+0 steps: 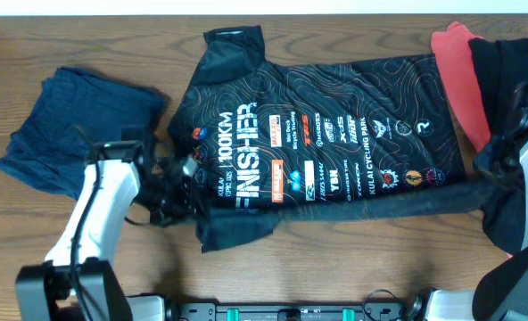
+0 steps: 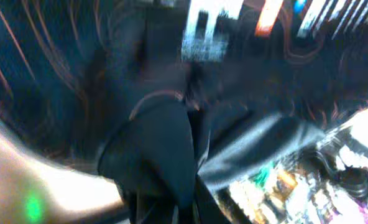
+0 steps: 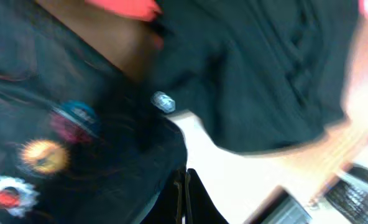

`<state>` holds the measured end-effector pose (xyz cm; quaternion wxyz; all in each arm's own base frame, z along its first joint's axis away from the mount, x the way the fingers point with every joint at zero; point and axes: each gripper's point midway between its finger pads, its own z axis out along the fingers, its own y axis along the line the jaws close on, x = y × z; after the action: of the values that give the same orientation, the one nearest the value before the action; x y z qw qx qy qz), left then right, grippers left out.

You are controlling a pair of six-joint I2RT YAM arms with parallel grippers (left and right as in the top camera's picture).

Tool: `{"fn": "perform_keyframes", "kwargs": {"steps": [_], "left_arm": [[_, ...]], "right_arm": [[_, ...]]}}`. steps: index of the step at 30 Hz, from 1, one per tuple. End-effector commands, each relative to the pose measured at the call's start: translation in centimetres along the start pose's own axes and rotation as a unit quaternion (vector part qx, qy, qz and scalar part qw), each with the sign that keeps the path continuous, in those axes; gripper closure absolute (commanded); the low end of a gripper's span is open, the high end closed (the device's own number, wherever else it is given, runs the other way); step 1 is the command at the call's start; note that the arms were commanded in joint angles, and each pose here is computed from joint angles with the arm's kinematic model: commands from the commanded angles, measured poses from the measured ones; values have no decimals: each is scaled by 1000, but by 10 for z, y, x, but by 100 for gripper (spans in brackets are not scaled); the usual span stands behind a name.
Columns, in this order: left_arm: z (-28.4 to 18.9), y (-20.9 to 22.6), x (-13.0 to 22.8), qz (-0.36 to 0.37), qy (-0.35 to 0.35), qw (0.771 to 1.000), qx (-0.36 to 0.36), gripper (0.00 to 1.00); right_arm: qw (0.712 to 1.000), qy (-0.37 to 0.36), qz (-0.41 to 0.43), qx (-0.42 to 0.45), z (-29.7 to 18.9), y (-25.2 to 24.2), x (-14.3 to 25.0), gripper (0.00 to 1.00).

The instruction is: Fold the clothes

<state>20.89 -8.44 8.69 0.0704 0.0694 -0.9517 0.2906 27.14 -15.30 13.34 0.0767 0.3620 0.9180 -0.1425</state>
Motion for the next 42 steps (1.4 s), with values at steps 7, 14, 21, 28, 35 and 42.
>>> {"fn": "perform_keyframes", "kwargs": {"steps": [7, 14, 21, 28, 35, 42], "left_arm": [[-42, -6, -122, -33, -247, 968, 43, 94], [-53, -12, -169, 3, -328, 944, 36, 89], [-41, 0, -194, 5, -347, 938, 13, 65], [-35, -5, -191, 3, -331, 943, 36, 60], [-8, -11, -155, -6, -243, 969, 54, 60], [19, -11, -142, 67, -216, 974, -28, 53]], "right_arm": [[988, -94, -9, -120, 4, 55, -43, 99], [978, -116, -10, -175, 31, 90, -59, 99], [972, -130, -24, -193, 56, 122, -72, 95], [961, -165, -26, -219, 48, 139, -88, 60], [972, -121, -37, -198, 45, 124, -64, 60], [991, -28, -48, -121, 87, 98, -13, 73]]}}
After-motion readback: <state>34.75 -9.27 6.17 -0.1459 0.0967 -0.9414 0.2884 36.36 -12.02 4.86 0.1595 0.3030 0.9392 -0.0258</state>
